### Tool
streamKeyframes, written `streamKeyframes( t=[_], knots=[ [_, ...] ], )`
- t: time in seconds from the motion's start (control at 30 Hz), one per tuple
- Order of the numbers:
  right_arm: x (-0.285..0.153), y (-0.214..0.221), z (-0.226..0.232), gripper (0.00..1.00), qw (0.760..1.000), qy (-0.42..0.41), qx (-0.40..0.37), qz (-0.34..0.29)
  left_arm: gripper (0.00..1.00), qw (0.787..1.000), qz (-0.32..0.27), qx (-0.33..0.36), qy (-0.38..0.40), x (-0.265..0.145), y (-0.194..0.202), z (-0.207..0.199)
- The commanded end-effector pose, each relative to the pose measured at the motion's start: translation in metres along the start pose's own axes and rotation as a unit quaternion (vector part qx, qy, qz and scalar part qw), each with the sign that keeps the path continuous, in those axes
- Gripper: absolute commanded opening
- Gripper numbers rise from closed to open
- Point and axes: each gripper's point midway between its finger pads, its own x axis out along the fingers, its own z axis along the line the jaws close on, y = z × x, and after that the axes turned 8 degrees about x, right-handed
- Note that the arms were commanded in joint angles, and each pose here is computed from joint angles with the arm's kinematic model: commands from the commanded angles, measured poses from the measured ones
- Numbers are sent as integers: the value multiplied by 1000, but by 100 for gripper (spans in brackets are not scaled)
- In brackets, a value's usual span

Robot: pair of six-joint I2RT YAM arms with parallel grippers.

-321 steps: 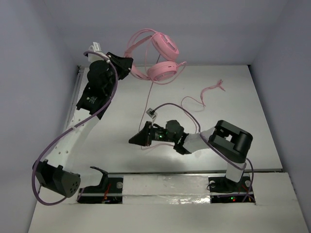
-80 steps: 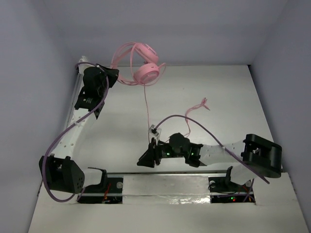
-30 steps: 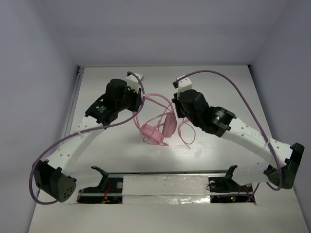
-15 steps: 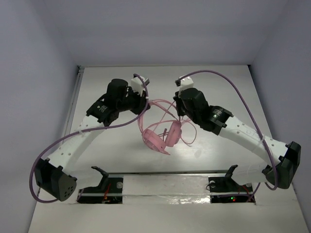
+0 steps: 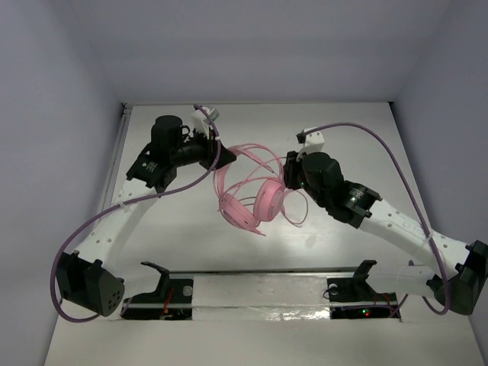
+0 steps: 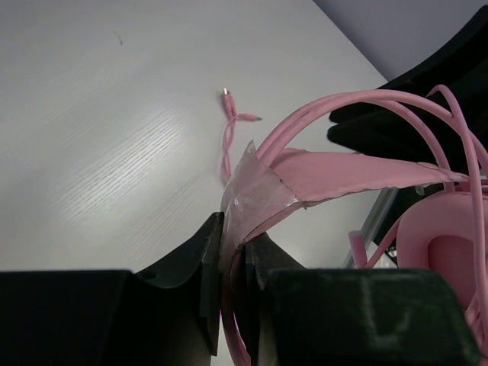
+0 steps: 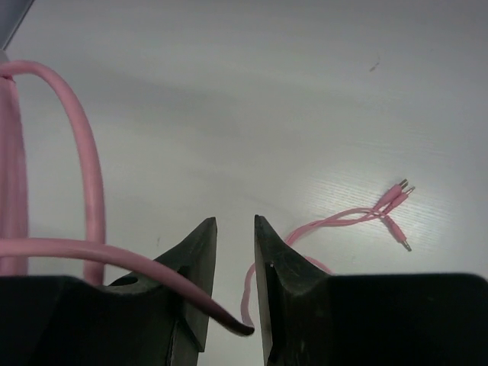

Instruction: Wrap the headphones

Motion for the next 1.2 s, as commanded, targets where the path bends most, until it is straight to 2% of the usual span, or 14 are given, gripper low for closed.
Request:
streamKeyframes(
  t=[0.0,0.23,0.33,0.53,0.67,0.8,0.83,0.87,0.9,1.0,1.17],
  knots=[
    [4,-1,13,32,999,-37,37,-14,0,995,-72,8,61,-16,-50,-28],
    [3,11,35,32,989,-119,76,-31,0,988,-124,-1,86,-34,-87,-39],
    [2,15,47,40,981,-161,95,-43,0,983,-154,-22,93,-43,-107,-43],
    [14,24,57,49,974,-196,94,-64,0,978,-176,-41,104,-51,-129,-49],
    [24,32,58,47,969,-220,95,-64,0,971,-192,-56,132,-58,-141,-55],
    [23,39,72,41,958,-263,98,-59,0,969,-211,-72,109,-61,-151,-47],
    [23,39,75,34,955,-273,101,-63,0,968,-215,-75,102,-62,-152,-43],
    [25,51,84,32,950,-295,98,-41,0,967,-221,-74,101,-63,-156,-43],
    [27,56,87,33,947,-304,101,-35,0,966,-225,-76,101,-63,-158,-43],
    [34,72,95,42,938,-329,111,-20,0,964,-233,-76,107,-65,-164,-45],
    [47,86,108,43,929,-355,109,-6,0,963,-240,-74,102,-70,-172,-47]
  ],
)
